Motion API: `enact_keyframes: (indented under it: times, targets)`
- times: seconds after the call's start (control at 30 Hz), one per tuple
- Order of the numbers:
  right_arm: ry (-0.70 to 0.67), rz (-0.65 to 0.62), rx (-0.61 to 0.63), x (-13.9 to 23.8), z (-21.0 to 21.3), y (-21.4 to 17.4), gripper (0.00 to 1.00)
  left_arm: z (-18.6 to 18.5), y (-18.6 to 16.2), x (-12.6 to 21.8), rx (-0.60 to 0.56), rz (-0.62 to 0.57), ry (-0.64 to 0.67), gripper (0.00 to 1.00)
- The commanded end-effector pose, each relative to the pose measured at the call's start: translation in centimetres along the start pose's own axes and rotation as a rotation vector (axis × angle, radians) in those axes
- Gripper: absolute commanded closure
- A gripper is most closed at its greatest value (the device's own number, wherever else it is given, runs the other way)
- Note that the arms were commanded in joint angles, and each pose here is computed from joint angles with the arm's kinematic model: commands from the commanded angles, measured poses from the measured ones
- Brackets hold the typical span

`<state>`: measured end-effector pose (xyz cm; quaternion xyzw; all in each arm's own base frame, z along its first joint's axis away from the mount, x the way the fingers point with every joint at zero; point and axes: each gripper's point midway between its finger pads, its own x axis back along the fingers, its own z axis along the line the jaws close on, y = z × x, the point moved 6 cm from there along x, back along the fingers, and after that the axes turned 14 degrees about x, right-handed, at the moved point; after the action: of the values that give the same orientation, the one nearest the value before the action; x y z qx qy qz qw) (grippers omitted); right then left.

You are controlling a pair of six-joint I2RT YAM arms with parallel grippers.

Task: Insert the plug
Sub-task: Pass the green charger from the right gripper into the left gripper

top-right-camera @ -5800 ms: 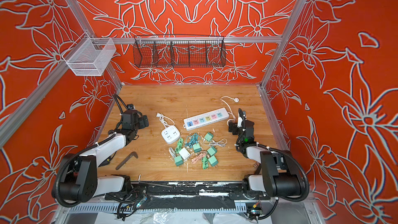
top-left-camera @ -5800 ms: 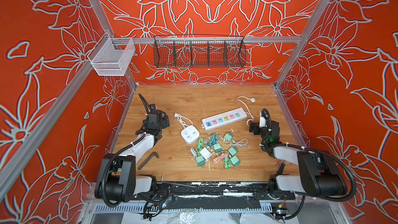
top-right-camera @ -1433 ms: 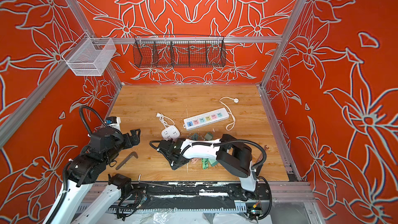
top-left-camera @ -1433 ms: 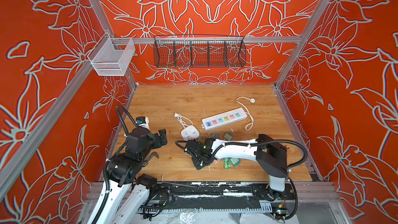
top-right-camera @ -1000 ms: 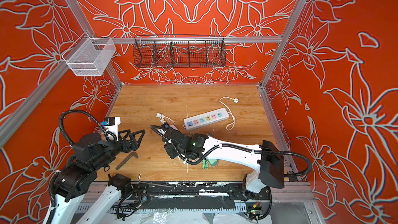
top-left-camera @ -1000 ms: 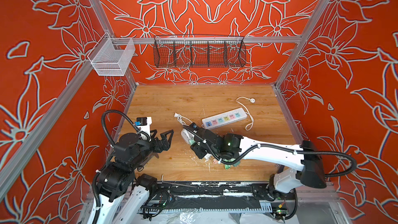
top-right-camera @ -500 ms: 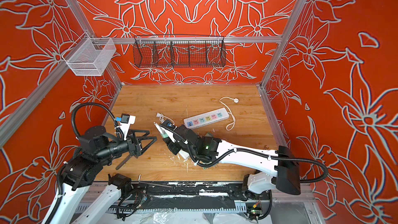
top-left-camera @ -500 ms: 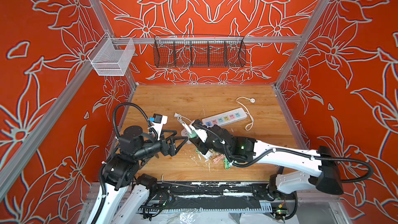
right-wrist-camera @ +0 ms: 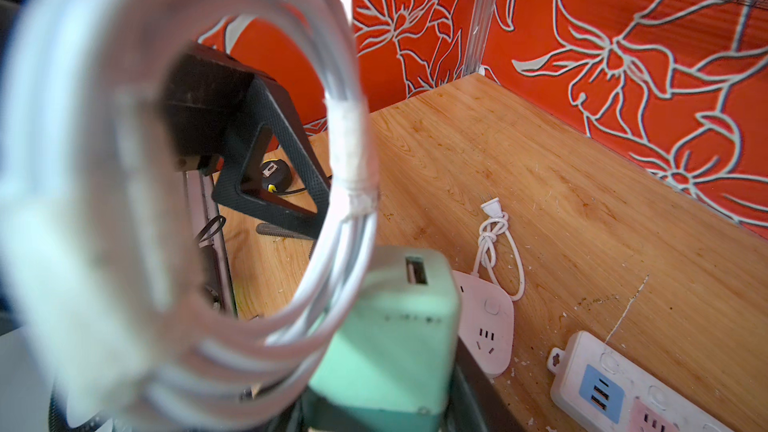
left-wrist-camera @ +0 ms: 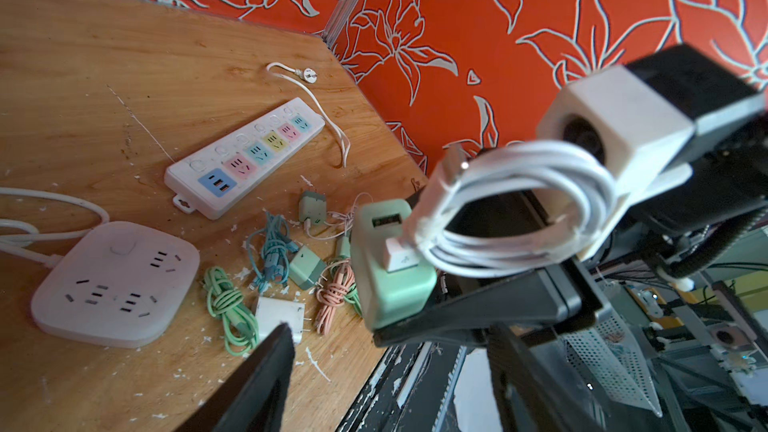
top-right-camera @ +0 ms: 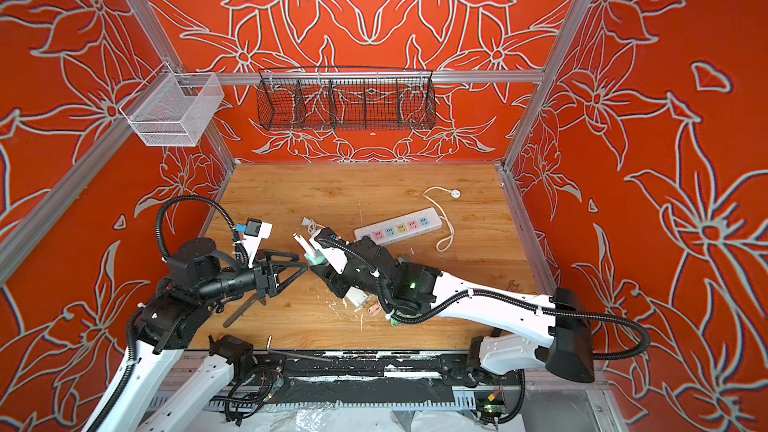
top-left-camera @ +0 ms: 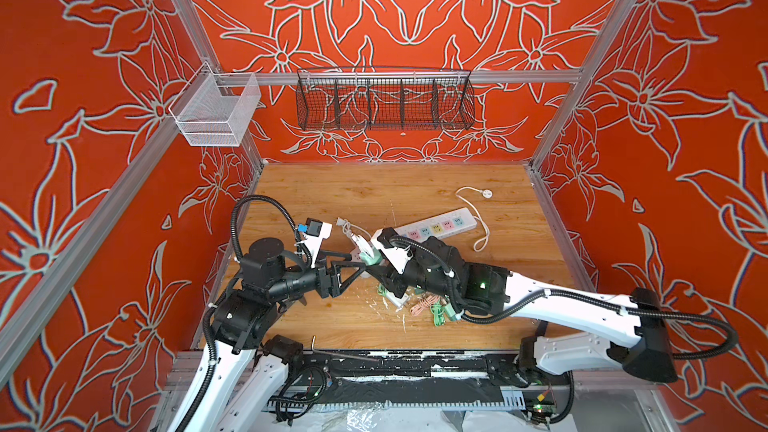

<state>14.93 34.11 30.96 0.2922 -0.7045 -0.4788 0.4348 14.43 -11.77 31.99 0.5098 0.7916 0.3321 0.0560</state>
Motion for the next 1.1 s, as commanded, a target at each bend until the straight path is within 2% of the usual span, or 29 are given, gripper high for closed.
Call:
enact_keyframes:
  times: [0.0,0.13,0.6,0.83,1.07]
  targets:
    - [0.013,-0.043,0.022,0.1,0.1,0.7,0.6,-0.4,0.3,-0.3,-0.017,0.012,-0.031,0.3]
    - [-0.002,-0.051,0.02,0.0,0.0,0.7,0.61,0.2,0.4,-0.7,-0.001,0.025,-0.011,0.39]
    - [-0.066,0.003,0.11,-1.2,0.6,0.9,0.62,0.5,1.1,-1.2,-0.001,0.04,0.024,0.46]
    - [-0.12,0.001,0.142,-1.1,0.7,1.2,0.63,1.5,1.1,-1.6,0.011,0.053,0.084,0.6]
    - [-0.139,-0.019,0.175,-1.1,1.0,1.5,0.63,1.8,1.1,-2.0,0.017,0.078,0.086,0.62]
